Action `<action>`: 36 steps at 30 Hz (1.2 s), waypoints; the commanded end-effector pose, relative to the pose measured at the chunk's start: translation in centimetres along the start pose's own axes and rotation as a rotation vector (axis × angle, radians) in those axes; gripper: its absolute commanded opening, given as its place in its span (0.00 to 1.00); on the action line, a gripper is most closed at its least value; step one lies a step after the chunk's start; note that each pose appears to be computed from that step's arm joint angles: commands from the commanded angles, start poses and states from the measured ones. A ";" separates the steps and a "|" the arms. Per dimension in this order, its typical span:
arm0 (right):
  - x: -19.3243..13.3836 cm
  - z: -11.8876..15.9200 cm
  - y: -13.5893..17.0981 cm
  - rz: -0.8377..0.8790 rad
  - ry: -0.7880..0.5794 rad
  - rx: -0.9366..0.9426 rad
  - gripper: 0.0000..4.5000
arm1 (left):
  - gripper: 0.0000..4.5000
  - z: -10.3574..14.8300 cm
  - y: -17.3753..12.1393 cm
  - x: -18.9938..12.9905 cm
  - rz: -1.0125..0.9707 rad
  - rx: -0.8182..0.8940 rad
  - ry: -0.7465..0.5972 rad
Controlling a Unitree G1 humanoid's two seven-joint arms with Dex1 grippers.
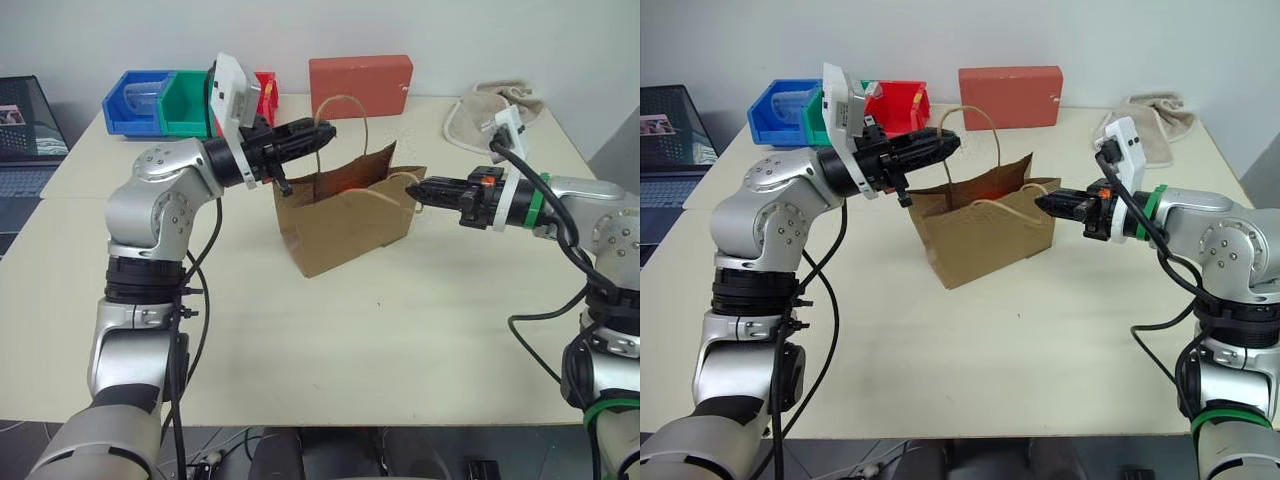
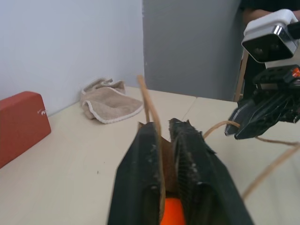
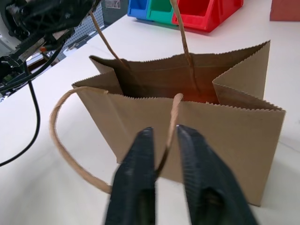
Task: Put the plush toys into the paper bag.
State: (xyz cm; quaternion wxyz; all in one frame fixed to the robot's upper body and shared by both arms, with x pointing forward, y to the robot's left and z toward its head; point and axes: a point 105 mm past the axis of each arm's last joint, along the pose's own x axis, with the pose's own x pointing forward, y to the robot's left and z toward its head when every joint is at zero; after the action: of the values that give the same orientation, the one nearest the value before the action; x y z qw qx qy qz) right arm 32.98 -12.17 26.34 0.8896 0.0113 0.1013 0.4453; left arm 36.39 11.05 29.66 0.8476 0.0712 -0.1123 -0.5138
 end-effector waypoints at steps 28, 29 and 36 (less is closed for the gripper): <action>-3.7 -1.0 6.8 0.254 0.008 -0.328 1.00 | 1.00 -6.6 0.8 -5.9 -0.009 -0.117 0.153; -3.7 -0.9 6.8 0.253 0.007 -0.325 1.00 | 1.00 -6.7 0.6 -5.9 -0.020 -0.122 0.155; -4.6 -0.1 7.3 0.280 -0.004 -0.347 1.00 | 1.00 -7.1 -0.4 -5.3 -0.061 -0.152 0.136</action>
State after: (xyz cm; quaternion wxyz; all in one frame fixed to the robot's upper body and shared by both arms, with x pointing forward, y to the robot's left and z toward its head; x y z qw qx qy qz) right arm 25.25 -11.39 26.54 0.8132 -0.1140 0.0481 0.5687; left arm 36.08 16.01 21.19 0.8474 0.0371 0.0045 -0.5296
